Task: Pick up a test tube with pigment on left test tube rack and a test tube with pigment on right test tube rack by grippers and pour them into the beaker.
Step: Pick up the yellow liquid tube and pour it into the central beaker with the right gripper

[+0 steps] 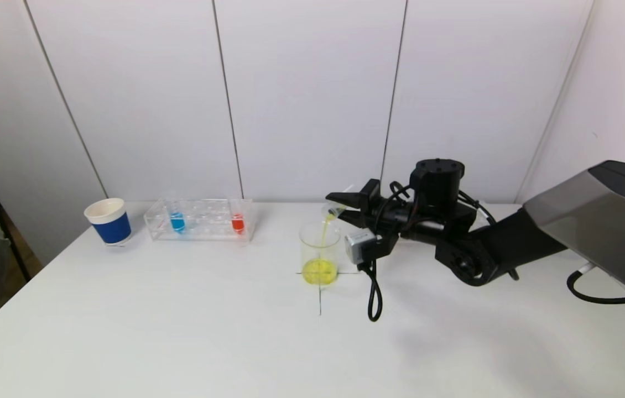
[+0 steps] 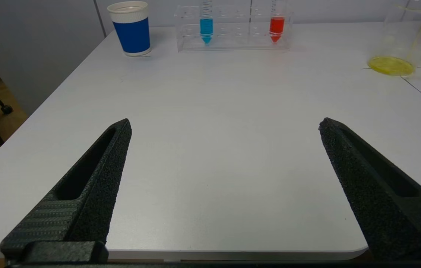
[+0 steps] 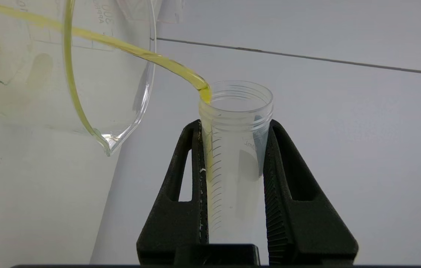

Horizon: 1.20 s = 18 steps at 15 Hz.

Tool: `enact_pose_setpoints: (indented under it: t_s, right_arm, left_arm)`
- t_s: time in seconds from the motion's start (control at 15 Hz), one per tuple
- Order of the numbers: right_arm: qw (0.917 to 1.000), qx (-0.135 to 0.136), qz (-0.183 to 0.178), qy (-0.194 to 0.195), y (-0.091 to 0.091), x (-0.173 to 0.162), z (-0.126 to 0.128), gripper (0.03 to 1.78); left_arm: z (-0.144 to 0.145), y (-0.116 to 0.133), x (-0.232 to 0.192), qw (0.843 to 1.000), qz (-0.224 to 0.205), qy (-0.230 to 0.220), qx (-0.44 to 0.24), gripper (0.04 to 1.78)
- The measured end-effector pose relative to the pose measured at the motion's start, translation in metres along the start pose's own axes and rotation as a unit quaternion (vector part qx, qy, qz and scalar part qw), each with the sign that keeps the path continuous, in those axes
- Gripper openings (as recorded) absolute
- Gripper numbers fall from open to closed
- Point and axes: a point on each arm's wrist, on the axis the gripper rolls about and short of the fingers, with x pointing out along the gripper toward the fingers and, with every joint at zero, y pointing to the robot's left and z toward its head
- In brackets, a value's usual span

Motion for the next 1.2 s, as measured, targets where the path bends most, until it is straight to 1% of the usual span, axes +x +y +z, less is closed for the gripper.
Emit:
enact_pose_setpoints:
  t_s: [0.13,0.27,0.53,0.67,0.8,1.07,1.2]
  right_arm:
    - [0.9999,-0.009,0.008,0.000,0.0003,0.0004,-0.0002,0.48]
    - [0.9998,-0.020,0.008,0.000,-0.0015,0.0008,-0.0007,0.48]
    - [0.9990,-0.041,0.019,0.000,-0.0020,0.0023,-0.0016,0.48]
    - [0.9982,-0.055,0.022,-0.003,-0.0037,0.0043,-0.0005,0.48]
    - [0.9977,-0.063,0.024,-0.003,-0.0049,0.0056,0.0008,0.48]
    - [0.9975,-0.066,0.025,-0.003,-0.0070,0.0058,0.0019,0.48]
    - [0.9980,-0.058,0.024,-0.006,-0.0075,0.0065,0.0037,0.48]
  left_arm:
    - [0.0000,0.0000,0.0000,1.000,0.000,0.000,0.000,1.76]
    - [0.0000,0.0000,0.0000,1.000,0.000,0.000,0.000,1.76]
    - [0.0000,0.0000,0.0000,1.000,0.000,0.000,0.000,1.76]
    - [0.0000,0.0000,0.0000,1.000,0.000,0.000,0.000,1.76]
    - [0.0000,0.0000,0.0000,1.000,0.000,0.000,0.000,1.76]
    - [0.0000,0.0000,0.0000,1.000,0.000,0.000,0.000,1.76]
    - [0.0000,0.0000,0.0000,1.000,0.000,0.000,0.000,1.76]
